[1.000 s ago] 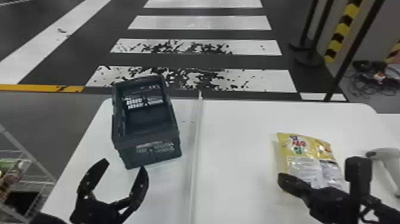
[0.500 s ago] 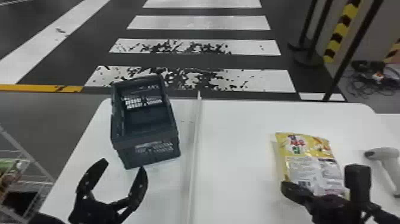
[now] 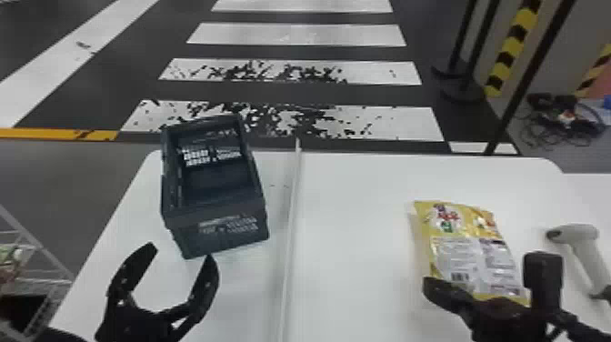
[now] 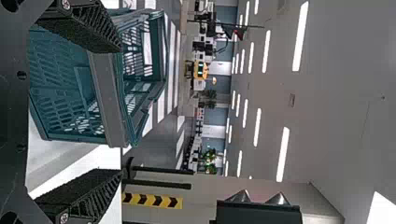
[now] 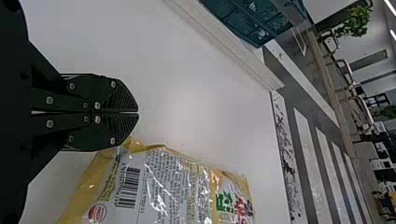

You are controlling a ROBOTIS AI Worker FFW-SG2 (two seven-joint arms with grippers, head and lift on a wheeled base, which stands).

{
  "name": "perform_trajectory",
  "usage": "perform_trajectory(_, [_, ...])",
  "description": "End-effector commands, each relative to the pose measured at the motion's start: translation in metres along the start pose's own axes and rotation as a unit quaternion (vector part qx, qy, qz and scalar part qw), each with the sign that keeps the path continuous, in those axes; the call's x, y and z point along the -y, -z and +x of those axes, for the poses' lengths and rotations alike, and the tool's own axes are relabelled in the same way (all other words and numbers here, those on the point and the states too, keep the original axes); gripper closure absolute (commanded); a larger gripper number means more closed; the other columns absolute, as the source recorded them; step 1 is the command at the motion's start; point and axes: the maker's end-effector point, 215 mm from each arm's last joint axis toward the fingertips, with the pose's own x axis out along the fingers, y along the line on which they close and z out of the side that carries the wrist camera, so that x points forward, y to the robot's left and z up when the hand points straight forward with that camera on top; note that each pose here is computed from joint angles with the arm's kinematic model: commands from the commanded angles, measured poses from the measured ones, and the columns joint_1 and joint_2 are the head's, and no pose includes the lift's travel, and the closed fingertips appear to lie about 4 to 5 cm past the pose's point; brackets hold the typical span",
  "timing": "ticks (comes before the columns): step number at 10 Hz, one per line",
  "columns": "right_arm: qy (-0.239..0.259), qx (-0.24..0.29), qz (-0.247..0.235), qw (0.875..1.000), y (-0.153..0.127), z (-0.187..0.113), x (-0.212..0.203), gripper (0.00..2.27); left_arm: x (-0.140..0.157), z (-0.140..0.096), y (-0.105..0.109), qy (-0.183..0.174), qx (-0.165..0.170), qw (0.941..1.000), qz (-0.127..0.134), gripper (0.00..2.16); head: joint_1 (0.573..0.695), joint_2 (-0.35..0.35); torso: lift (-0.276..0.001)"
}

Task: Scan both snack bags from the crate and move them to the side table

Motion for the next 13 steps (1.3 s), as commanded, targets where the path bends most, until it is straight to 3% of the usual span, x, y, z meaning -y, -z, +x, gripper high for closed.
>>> perform_trajectory(1, [-0.022, 0.024, 0.007, 0.999, -0.025, -0.014, -0.017, 2.13, 0.000, 0.000, 0.001, -0.001, 0.000, 1.0000, -0.001, 0.08, 0.695, 0.042, -0.099])
perform_trajectory(3, [0.019, 0.099, -0.032, 0.994, -0.094, -0.049, 0.004, 2.12, -0.001, 0.000, 0.000, -0.002, 0.000, 1.0000, -0.001, 0.08, 0.695, 0.047, -0.099])
perform_trajectory(4, [0.060, 0.113, -0.034, 0.991, -0.110, -0.064, 0.033, 2.04, 0.000, -0.001, 0.000, -0.002, 0.001, 1.0000, 0.000, 0.08, 0.695, 0.033, -0.099])
perform_trajectory(5, [0.102, 0.116, -0.039, 0.987, -0.115, -0.078, 0.062, 1.79, 0.000, -0.001, -0.001, 0.000, 0.001, 1.0000, 0.000, 0.08, 0.695, -0.015, -0.099])
perform_trajectory(7, [0.167, 0.115, -0.029, 0.979, -0.109, -0.096, 0.122, 0.89, 0.001, 0.000, -0.002, 0.001, 0.003, 1.0000, 0.000, 0.08, 0.695, -0.093, -0.099])
perform_trajectory(8, [0.191, 0.113, -0.023, 0.975, -0.106, -0.104, 0.149, 0.33, 0.001, 0.000, -0.002, 0.001, 0.003, 1.0000, 0.000, 0.08, 0.695, -0.137, -0.099])
perform_trajectory(10, [0.228, 0.105, -0.023, 0.968, -0.098, -0.114, 0.193, 0.14, 0.001, -0.001, 0.000, 0.001, 0.000, 1.0000, -0.001, 0.08, 0.695, -0.216, -0.099])
perform_trajectory(13, [0.267, 0.084, -0.037, 0.959, -0.092, -0.119, 0.241, 0.13, 0.001, -0.001, 0.000, 0.000, 0.000, 1.0000, 0.000, 0.08, 0.695, -0.281, -0.099])
